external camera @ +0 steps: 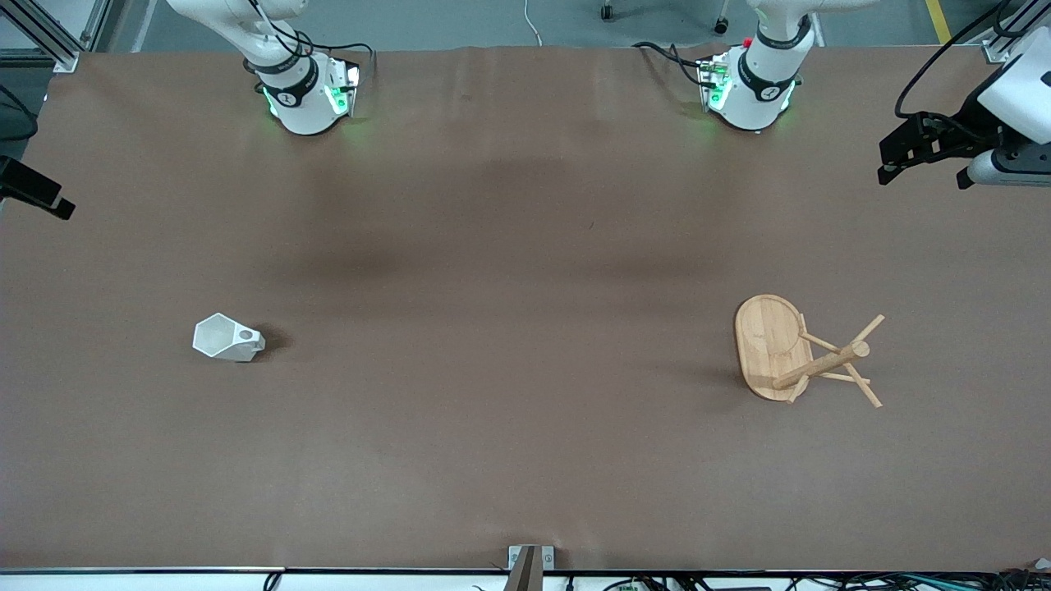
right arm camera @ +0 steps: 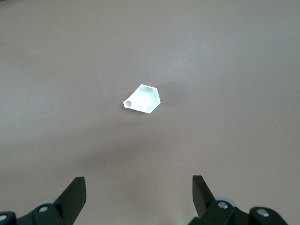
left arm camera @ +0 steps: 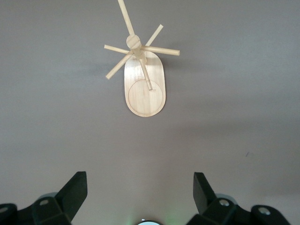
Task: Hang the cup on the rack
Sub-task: 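Reach the right gripper down to the white cup on its side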
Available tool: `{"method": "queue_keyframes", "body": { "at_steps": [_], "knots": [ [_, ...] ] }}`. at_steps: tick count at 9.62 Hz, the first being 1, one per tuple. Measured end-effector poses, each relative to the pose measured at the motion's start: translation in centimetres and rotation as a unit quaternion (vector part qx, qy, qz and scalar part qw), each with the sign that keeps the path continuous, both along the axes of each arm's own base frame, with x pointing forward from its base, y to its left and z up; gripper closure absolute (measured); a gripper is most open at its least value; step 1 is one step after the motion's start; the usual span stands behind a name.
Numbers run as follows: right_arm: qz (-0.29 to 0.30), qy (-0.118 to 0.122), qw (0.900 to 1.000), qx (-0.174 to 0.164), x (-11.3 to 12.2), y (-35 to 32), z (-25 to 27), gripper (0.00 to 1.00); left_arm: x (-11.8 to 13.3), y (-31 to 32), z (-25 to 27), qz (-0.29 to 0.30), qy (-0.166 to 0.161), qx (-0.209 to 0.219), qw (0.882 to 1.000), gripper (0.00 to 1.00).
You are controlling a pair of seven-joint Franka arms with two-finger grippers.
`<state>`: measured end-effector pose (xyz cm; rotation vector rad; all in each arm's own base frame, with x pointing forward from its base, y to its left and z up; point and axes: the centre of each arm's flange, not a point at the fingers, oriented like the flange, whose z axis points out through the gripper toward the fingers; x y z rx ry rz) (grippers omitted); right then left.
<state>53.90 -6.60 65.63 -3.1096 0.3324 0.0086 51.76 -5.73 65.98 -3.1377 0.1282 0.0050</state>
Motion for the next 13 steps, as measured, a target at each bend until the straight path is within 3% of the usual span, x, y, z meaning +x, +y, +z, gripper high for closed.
{"method": "queue_keyframes", "body": {
  "at_steps": [9,11,13],
  "knots": [
    [0.01,0.008,1.0,0.001,0.1,-0.3,-0.6,0.0,0.1,0.3,0.2,0.003,-0.002,0.0,1.0,0.0],
    [0.051,0.025,0.998,0.003,1.8,-0.5,-5.6,0.0,0.1,0.3,0.1,0.003,-0.001,0.0,1.0,0.0],
    [0.079,0.037,0.996,0.001,4.7,-1.0,-14.0,0.0,0.2,0.3,0.1,0.003,-0.001,0.0,1.0,0.0]
  ]
}}
